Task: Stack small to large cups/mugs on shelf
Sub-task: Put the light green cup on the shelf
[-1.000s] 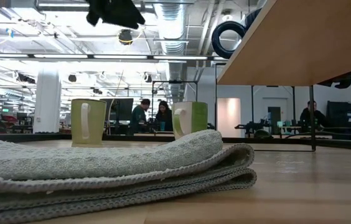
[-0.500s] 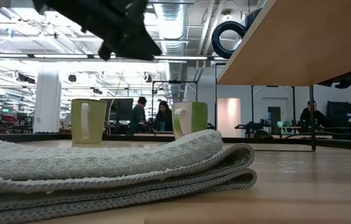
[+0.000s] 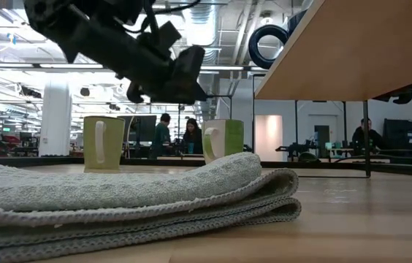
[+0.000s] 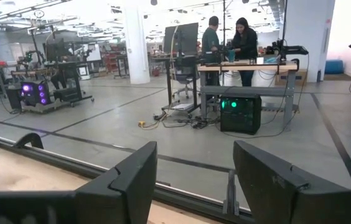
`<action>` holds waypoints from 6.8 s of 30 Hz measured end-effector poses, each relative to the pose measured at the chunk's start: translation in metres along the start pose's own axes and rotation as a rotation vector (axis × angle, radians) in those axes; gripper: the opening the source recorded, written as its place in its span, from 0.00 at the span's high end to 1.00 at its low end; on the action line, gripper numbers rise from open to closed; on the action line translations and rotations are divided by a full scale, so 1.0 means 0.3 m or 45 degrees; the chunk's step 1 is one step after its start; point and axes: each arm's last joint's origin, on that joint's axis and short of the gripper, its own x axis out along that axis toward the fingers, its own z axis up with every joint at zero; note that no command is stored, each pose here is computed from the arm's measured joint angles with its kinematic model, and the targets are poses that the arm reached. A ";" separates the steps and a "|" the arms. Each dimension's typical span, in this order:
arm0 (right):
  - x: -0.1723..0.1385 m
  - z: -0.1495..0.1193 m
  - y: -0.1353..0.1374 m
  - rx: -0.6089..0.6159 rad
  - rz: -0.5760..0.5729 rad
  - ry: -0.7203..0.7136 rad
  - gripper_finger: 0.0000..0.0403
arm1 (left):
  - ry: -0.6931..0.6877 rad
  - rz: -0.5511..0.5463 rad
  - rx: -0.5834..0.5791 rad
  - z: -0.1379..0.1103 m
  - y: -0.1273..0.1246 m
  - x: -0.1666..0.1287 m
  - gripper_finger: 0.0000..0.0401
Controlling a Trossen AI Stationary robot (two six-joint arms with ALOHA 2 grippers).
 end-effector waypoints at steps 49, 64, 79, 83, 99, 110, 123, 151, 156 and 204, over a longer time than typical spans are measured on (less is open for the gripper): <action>0.000 0.000 0.000 -0.001 0.000 0.000 0.42 | 0.101 -0.078 0.059 -0.038 0.002 0.018 0.33; 0.000 0.000 0.000 0.000 0.000 0.000 0.42 | 0.166 -0.129 -0.098 -0.035 0.034 0.058 0.33; 0.000 0.000 0.000 -0.001 0.000 0.000 0.42 | 0.167 -0.131 -0.025 -0.032 0.045 0.069 0.41; 0.000 0.000 0.000 -0.001 0.000 0.000 0.42 | 0.186 -0.171 -0.029 -0.032 0.047 0.074 0.42; 0.001 0.000 -0.001 -0.010 -0.007 0.003 0.42 | 0.137 -0.128 0.009 -0.040 0.018 0.142 0.42; 0.003 -0.003 -0.003 -0.016 -0.015 0.013 0.42 | 0.143 -0.028 0.086 -0.059 -0.022 0.200 0.42; 0.003 -0.003 -0.004 -0.019 -0.019 0.015 0.42 | 0.201 0.067 0.069 -0.067 -0.005 0.211 0.42; 0.003 -0.003 -0.003 -0.018 -0.017 0.015 0.42 | 0.263 0.005 0.135 -0.065 0.033 0.246 0.76; 0.003 -0.003 -0.003 -0.018 -0.017 0.015 0.42 | 0.264 -0.006 0.140 -0.064 0.032 0.246 0.89; 0.003 -0.003 -0.003 -0.018 -0.017 0.015 0.42 | 0.363 -0.226 0.007 -0.064 0.043 0.267 0.90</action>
